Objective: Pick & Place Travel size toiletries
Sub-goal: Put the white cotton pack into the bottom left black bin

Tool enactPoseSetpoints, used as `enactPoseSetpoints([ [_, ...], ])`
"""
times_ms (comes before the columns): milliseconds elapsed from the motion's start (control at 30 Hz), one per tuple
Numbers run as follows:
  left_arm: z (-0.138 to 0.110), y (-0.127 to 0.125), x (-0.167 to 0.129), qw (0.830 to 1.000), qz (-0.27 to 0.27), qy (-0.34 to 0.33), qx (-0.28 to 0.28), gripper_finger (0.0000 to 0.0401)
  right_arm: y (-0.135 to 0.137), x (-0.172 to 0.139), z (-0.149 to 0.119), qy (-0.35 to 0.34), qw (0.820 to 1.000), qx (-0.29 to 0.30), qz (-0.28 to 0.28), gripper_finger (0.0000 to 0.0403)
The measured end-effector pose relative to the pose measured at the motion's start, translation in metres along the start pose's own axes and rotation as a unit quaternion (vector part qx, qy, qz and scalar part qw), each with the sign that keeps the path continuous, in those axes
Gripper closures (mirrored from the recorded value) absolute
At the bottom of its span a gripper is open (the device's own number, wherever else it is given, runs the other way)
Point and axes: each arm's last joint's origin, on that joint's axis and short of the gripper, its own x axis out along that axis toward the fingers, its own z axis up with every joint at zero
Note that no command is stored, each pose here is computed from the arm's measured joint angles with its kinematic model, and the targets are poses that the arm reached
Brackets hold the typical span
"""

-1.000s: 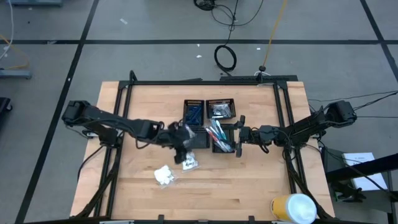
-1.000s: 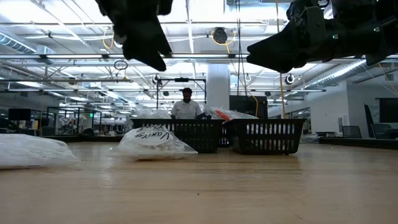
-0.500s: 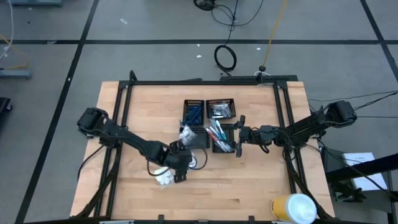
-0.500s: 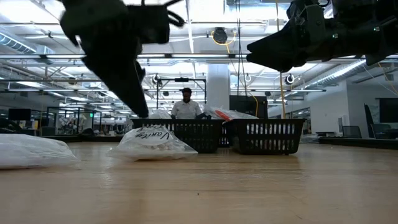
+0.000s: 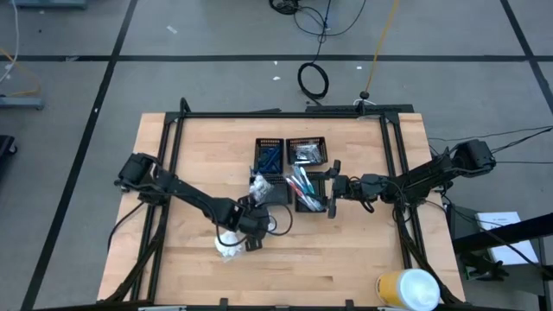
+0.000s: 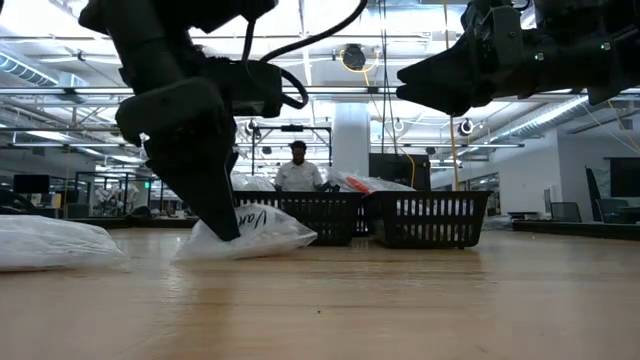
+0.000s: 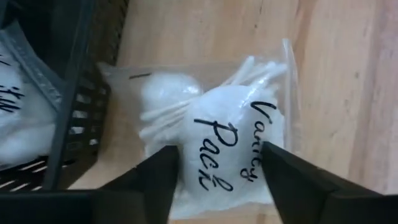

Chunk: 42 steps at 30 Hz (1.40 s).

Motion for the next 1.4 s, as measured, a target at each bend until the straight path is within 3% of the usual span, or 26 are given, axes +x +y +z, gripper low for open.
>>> enactPoseSetpoints([
  [300,0.004,-0.001,-0.018,0.998,-0.056,0.003,-0.015,0.034,0.0,0.0,0.0,0.0,1.0,0.0,0.0,0.014],
  [433,0.008,0.0,-0.036,0.997,-0.072,-0.02,-0.019,0.0392,0.0,0.0,0.0,0.001,1.0,0.0,0.0,0.014],
  [600,0.015,0.004,-0.069,0.994,-0.082,-0.077,-0.012,0.0384,0.0,0.0,0.0,0.001,1.0,0.0,0.0,0.014],
  [833,0.026,0.023,-0.103,0.985,-0.002,-0.175,0.017,0.0395,0.0,0.0,0.0,0.002,1.0,0.0,0.0,0.014],
  [1400,0.046,0.071,-0.094,0.985,0.035,-0.17,-0.007,0.0385,0.0,0.0,-0.001,0.007,1.0,-0.003,0.001,0.014],
])
